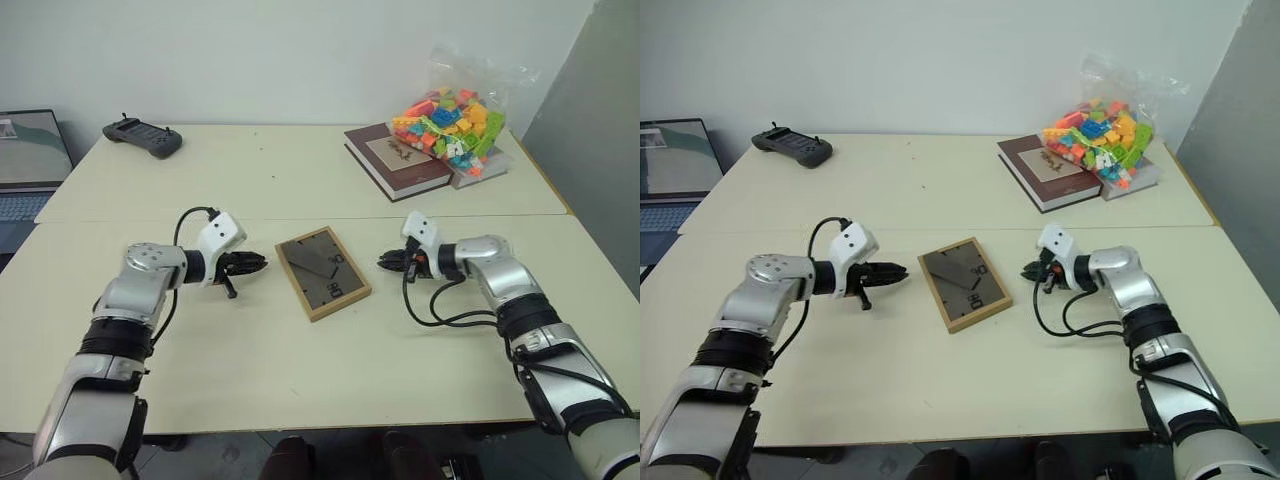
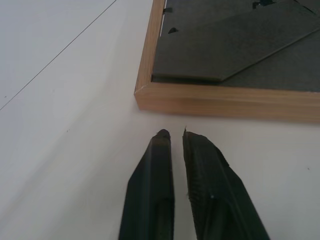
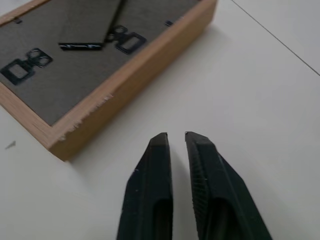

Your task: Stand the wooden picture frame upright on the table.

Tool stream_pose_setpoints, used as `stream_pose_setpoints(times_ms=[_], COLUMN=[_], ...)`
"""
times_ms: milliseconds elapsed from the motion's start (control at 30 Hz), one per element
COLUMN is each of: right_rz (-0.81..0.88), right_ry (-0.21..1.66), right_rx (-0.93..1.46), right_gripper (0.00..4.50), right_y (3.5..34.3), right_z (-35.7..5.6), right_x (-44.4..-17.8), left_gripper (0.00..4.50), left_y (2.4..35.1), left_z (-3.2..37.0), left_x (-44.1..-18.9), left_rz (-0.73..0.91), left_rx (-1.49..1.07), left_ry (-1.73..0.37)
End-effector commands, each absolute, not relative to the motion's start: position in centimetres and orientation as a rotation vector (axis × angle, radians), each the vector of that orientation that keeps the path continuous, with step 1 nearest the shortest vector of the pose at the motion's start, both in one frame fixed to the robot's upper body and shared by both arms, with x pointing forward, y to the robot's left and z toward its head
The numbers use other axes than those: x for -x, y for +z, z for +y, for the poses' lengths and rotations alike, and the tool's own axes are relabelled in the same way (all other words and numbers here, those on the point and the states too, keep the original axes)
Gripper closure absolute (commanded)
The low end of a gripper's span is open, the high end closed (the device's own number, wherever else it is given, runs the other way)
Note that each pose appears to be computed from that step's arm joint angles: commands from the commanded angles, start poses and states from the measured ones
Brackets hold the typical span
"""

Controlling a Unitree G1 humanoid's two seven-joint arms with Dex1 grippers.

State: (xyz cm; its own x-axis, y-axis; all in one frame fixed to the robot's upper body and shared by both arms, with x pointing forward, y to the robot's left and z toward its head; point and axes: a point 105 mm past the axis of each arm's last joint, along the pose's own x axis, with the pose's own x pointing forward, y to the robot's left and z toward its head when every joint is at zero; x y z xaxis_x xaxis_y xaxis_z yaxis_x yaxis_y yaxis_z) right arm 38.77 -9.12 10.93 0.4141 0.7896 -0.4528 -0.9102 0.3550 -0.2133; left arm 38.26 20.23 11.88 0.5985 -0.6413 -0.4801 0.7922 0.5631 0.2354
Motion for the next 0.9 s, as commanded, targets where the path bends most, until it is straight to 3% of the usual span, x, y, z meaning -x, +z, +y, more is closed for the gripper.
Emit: stream_pose_setpoints(times_ms=[33, 233, 367, 500, 667, 767, 900], right_rz=[0.27, 0.256, 0.266, 0.278, 0.252, 0.236, 0.227], right_ry=[1.182, 1.305, 1.292, 1.186, 1.042, 1.02, 1.041], right_rx=[0.506, 0.496, 0.488, 0.504, 0.514, 0.509, 0.499], right_gripper=[4.5, 4.5, 4.5, 4.5, 4.5, 4.5, 4.5], right_y=[10.7, 11.1, 11.0, 11.1, 11.7, 11.8, 11.6], right_z=[-7.7, -5.9, -5.9, -7.3, -8.1, -7.6, -6.7], right_x=[-37.5, -34.7, -34.5, -36.0, -38.4, -39.0, -38.8], left_gripper=[4.49, 4.49, 4.49, 4.49, 4.49, 4.02, 2.99], left_y=[12.2, 12.1, 12.3, 12.4, 12.2, 12.4, 13.0], left_z=[19.4, 17.7, 16.9, 18.0, 20.9, 22.3, 23.0], left_x=[-39.1, -40.2, -40.7, -40.8, -38.2, -35.8, -34.3], left_rz=[0.338, 0.314, 0.293, 0.308, 0.408, 0.504, 0.614], left_rx=[-0.507, -0.503, -0.497, -0.476, -0.376, -0.184, 0.17], left_ry=[-0.886, -0.908, -0.915, -0.874, -0.92, -0.969, -0.94])
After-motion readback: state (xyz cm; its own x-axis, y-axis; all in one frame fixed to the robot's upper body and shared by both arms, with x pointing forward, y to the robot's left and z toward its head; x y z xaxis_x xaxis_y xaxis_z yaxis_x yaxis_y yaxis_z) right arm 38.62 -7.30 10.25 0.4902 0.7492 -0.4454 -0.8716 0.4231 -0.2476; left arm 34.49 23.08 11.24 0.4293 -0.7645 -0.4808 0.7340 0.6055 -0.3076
